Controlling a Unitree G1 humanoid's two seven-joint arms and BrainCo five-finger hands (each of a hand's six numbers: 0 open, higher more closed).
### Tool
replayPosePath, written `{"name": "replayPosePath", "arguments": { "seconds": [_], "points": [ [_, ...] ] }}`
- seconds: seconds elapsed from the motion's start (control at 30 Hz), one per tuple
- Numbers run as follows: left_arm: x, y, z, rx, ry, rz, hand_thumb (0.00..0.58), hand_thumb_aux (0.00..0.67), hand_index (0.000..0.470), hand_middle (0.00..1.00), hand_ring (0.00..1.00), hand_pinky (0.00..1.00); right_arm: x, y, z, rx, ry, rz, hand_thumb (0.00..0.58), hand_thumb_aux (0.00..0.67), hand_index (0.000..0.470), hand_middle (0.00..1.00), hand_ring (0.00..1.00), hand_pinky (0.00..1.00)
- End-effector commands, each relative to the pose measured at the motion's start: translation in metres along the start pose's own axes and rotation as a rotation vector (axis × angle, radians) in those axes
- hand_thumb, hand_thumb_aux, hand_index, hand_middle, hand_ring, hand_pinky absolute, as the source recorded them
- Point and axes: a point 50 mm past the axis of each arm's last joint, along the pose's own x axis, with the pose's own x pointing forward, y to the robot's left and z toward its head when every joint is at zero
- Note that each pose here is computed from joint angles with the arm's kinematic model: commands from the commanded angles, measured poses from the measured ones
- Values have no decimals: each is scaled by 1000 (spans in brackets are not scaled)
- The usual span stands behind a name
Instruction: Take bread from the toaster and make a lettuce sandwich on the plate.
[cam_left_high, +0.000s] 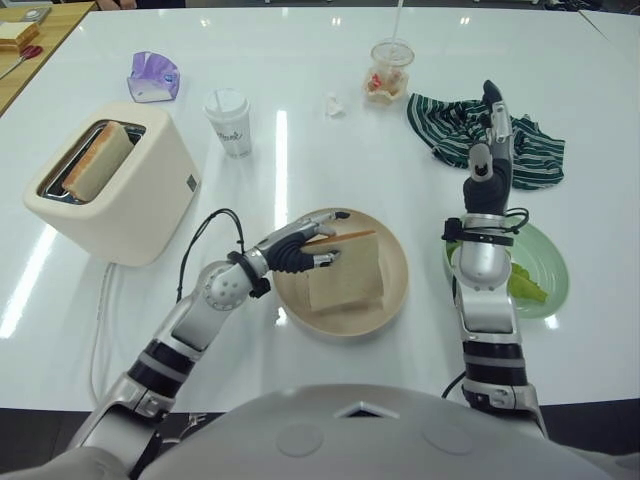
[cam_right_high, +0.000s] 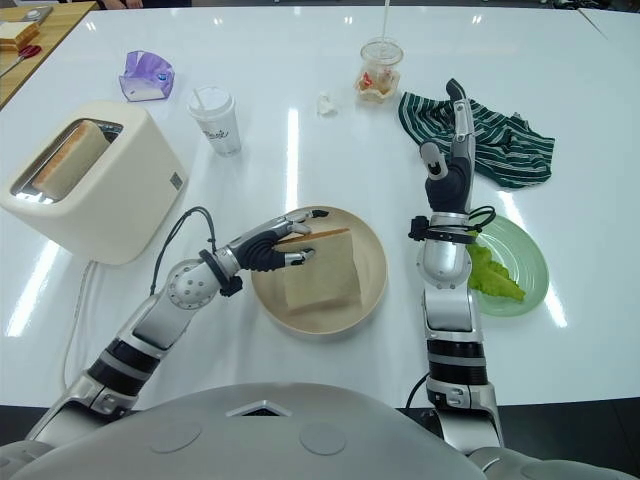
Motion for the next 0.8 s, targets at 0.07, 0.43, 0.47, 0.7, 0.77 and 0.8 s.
{"name": "replayPosePath", "arguments": {
  "seconds": [0.07,0.43,0.47,0.7,0.77,0.8],
  "points": [
    [7,-7,-6,-5,-2,2,0,0,0,0,0,0,-4,4,-3,4,17,16,0,0,0,0,0,0],
    [11,7,1,149,-23,121,0,0,0,0,0,0,-3,-16,-4,-46,5,-23,0,0,0,0,0,0],
    [11,12,3,178,-31,152,0,0,0,0,0,0,-4,-22,-8,-62,20,-35,0,0,0,0,0,0],
    [-25,86,55,188,-235,653,0,0,0,0,0,0,-17,-114,-25,-621,-65,306,0,0,0,0,0,0],
    [-44,108,68,157,-321,799,0,0,0,0,0,0,-29,-137,-36,-782,-21,443,0,0,0,0,0,0],
    [-55,119,73,143,-363,872,0,0,0,0,0,0,-39,-147,-43,-871,0,536,0,0,0,0,0,0]
  ]
}}
